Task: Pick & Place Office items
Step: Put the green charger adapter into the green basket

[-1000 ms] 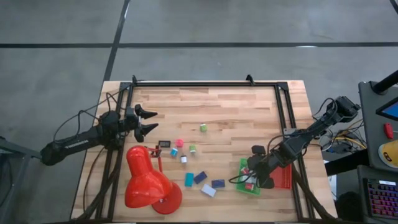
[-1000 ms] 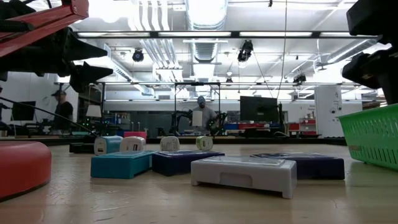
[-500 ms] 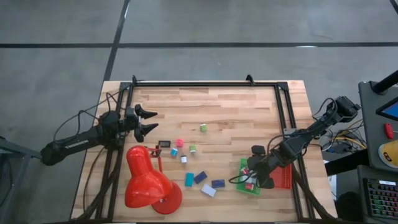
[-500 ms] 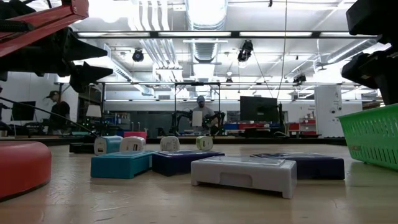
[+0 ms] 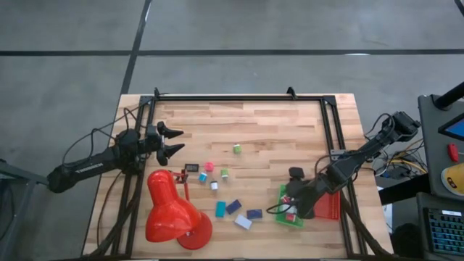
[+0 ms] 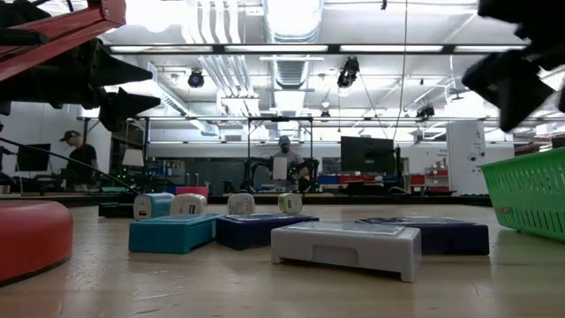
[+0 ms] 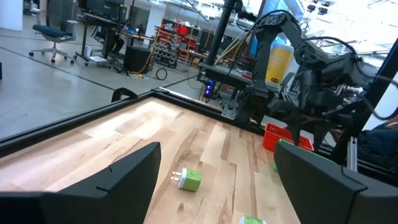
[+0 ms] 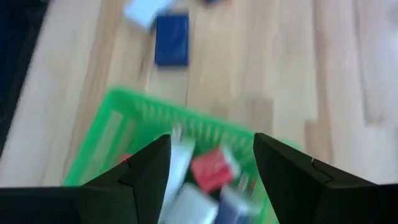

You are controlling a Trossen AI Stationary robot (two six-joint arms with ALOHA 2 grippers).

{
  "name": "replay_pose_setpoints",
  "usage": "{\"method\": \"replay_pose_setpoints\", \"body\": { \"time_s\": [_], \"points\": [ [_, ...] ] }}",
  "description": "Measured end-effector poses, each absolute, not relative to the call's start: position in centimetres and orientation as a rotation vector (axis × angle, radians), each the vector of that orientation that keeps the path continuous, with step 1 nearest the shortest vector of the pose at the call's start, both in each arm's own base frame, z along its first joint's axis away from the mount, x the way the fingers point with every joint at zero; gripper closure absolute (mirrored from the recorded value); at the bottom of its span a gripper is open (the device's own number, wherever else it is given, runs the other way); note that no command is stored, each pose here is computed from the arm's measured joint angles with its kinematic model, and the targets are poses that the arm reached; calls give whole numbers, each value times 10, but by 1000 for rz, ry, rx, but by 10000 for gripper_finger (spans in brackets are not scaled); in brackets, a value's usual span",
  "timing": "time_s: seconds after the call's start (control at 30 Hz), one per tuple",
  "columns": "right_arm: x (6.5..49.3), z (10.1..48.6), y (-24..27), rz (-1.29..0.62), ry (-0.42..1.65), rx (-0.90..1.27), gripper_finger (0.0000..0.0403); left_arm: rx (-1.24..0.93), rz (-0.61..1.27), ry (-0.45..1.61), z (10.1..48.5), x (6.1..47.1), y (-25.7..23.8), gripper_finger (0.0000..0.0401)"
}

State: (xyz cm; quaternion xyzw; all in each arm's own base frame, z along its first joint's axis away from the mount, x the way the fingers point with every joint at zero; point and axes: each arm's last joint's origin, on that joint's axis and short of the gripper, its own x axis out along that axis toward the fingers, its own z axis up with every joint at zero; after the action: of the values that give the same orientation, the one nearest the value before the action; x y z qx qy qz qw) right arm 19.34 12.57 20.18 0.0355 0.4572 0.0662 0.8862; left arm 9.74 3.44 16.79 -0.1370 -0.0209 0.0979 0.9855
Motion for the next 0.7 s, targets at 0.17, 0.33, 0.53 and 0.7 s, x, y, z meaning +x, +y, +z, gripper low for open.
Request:
{"method": "replay_pose_setpoints", "body": {
  "time_s": [0.17, 0.33, 0.53, 0.7],
  "points": [
    [203, 211, 127, 71, 771, -29, 179, -275, 197, -41, 168, 97, 34, 81],
    [217, 220, 118, -39, 595, -100, 179, -275, 197, -42, 168, 97, 34, 81],
    [245, 227, 88, -230, 448, 1, 179, -275, 197, -42, 168, 97, 34, 81],
    [274, 216, 62, -350, 364, 91, 179, -275, 197, -42, 168, 97, 34, 81]
  ]
}}
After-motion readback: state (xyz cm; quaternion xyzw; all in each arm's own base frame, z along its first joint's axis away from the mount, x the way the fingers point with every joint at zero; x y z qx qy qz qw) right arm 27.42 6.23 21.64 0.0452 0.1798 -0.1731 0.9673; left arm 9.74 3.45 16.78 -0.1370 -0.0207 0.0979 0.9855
